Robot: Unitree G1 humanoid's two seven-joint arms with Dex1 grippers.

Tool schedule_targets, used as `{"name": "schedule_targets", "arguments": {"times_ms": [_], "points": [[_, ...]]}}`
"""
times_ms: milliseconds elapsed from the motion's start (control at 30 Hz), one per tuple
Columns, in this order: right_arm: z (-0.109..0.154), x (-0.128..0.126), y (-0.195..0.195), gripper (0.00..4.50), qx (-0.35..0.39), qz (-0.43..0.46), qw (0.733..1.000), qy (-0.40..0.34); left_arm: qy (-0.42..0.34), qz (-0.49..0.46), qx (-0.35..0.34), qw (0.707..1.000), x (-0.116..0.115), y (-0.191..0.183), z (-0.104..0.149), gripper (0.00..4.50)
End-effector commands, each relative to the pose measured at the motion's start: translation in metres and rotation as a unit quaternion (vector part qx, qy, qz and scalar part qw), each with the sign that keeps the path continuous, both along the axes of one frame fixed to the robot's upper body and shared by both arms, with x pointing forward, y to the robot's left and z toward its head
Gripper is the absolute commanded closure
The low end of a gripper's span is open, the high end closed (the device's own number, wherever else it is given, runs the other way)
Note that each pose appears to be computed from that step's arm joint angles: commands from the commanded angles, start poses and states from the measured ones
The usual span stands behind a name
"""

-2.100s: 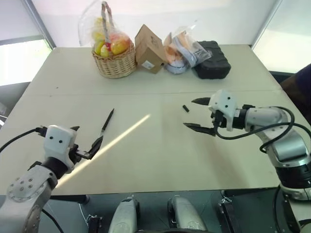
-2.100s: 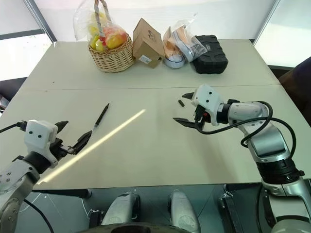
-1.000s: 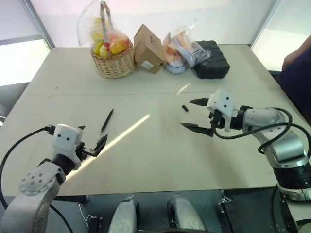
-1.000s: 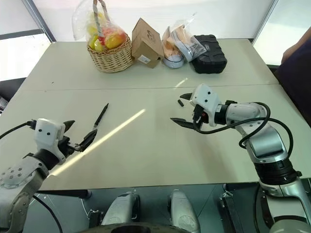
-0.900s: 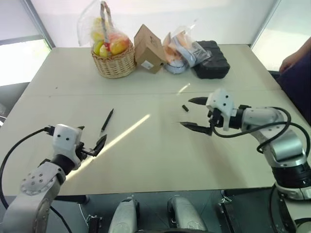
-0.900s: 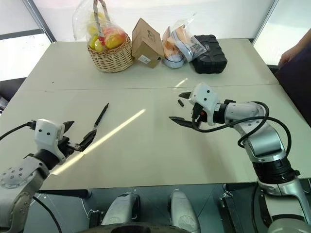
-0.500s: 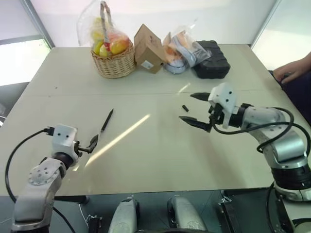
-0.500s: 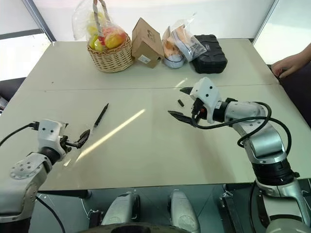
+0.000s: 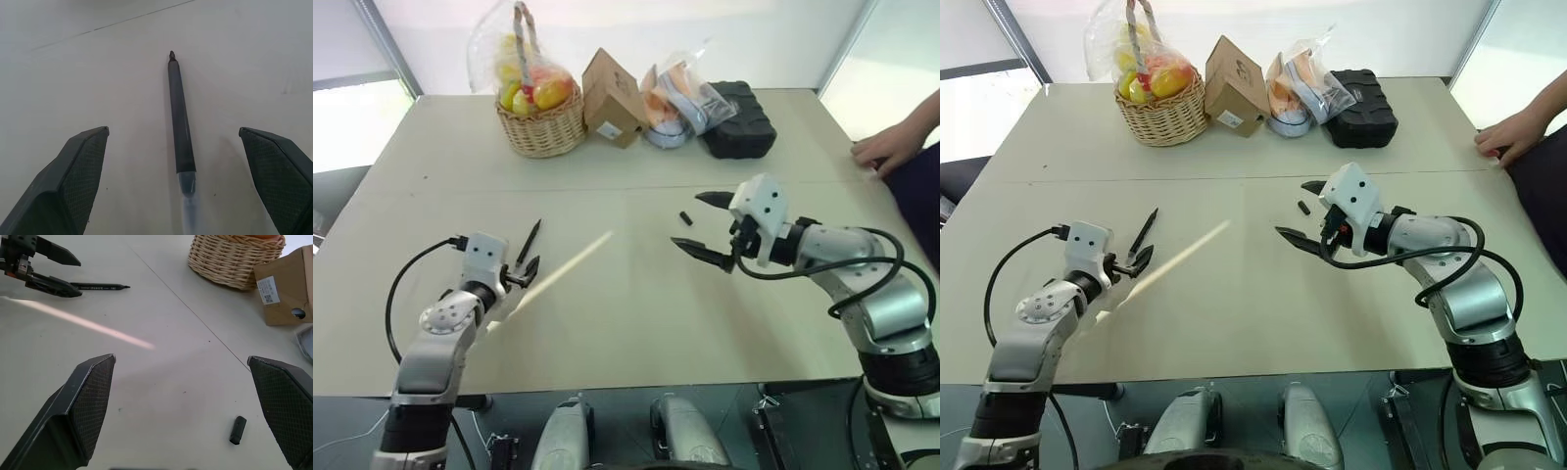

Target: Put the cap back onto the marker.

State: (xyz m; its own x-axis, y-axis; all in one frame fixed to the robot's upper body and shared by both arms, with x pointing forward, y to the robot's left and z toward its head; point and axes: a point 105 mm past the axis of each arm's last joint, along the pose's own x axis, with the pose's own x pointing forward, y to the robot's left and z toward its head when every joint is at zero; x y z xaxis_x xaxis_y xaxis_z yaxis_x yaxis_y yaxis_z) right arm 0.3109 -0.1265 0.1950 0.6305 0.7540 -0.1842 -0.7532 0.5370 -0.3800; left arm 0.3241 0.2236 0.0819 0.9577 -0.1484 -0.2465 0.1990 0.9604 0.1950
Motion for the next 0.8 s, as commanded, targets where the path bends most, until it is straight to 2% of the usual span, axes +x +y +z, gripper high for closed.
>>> {"name": "schedule_targets", "arguments": {"times_ms": [33,367,467,633,700,800], "points": [[0.016,-0.004,0.003,0.0,0.007,0.005,0.999,-0.035,0.0,0.005,0.012,1.0,0.008,0.001,-0.003,0.05],[0.018,-0.002,0.004,0.0,0.012,-0.001,0.999,-0.042,0.032,0.021,0.0,0.999,0.013,0.0,-0.023,0.05],[0.017,-0.003,0.004,0.0,0.01,-0.001,0.999,-0.042,0.035,0.02,-0.004,0.999,0.014,-0.002,-0.024,0.94],[0.012,-0.003,0.0,0.0,0.003,-0.004,0.999,-0.038,0.044,0.033,-0.013,0.998,0.008,-0.004,-0.027,3.59],[0.013,-0.003,-0.001,0.0,0.002,-0.005,0.999,-0.039,0.048,0.039,-0.016,0.998,0.007,-0.004,-0.028,4.46],[0.013,-0.001,-0.003,0.0,0.003,-0.012,0.999,-0.043,0.052,0.043,-0.015,0.998,0.006,-0.004,-0.031,4.46]]}}
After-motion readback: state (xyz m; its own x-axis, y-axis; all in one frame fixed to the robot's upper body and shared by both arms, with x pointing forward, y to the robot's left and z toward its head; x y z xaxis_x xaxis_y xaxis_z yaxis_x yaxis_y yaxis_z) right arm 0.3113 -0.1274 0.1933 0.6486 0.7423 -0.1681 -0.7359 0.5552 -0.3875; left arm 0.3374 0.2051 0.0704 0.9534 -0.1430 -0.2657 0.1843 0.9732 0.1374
